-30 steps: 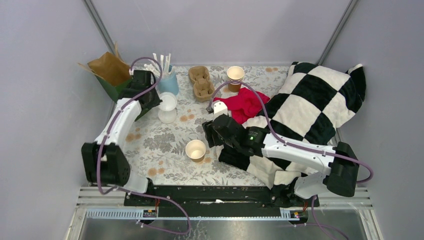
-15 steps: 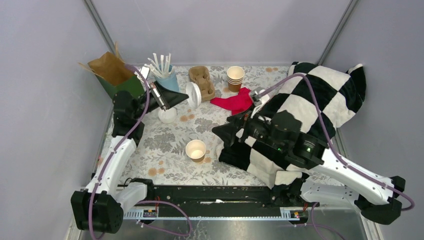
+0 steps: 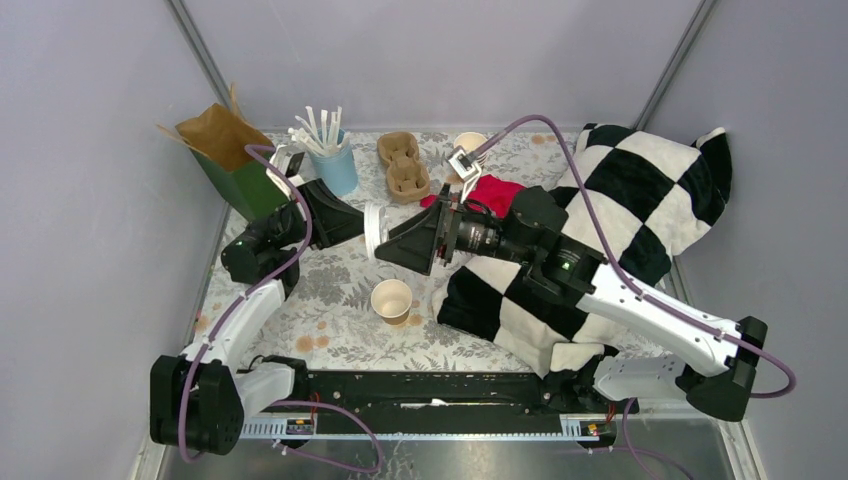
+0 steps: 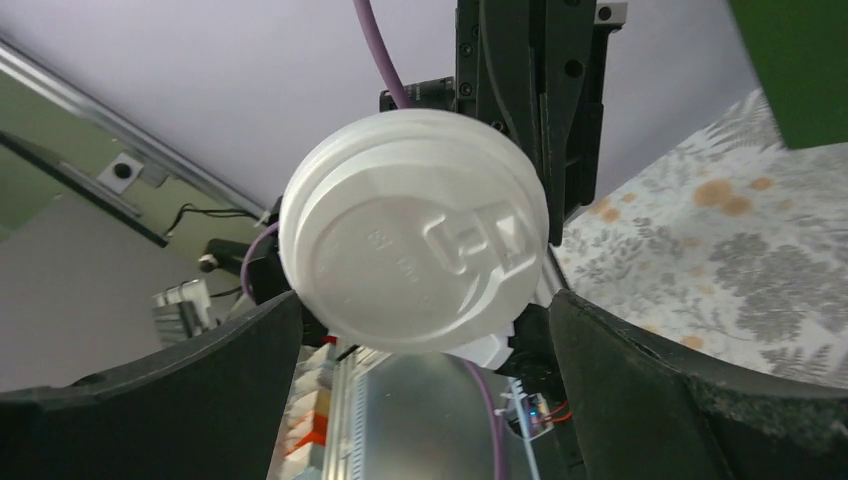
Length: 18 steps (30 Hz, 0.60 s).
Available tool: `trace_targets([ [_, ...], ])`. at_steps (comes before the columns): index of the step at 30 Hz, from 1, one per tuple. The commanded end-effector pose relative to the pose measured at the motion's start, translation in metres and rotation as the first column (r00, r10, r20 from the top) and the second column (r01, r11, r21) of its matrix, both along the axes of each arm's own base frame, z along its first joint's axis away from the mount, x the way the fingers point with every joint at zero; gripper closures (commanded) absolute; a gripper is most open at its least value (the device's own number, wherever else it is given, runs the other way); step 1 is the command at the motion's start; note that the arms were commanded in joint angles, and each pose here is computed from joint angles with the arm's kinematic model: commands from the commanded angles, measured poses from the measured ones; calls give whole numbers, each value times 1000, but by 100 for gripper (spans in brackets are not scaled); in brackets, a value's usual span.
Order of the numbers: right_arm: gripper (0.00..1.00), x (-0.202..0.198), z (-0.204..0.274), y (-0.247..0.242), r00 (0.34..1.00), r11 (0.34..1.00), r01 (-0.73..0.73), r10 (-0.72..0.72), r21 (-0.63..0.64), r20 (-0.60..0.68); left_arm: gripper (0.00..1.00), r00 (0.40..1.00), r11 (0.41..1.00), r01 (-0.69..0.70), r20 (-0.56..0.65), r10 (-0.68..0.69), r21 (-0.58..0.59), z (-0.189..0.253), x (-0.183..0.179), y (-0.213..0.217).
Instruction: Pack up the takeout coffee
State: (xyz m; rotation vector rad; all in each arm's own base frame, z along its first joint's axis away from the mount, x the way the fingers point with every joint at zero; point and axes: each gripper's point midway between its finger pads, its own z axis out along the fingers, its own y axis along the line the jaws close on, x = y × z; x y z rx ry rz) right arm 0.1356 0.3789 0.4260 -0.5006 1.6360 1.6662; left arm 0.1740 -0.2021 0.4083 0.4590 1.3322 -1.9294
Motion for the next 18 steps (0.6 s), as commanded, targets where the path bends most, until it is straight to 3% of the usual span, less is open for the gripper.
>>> trace_targets([
  [1,0,-21,51,-2,992,977,-126,124,171,24,100,983,999,36,181,-35,1,16,-30,2],
  [13,0,-7,38,-6,999,989,-33,37,145,-22,100,986,999,42,162,-44,12,14,-26,0],
  [18,0,7,23,-6,999,997,47,-45,57,-29,100,992,1000,14,123,-16,21,12,-15,-1],
])
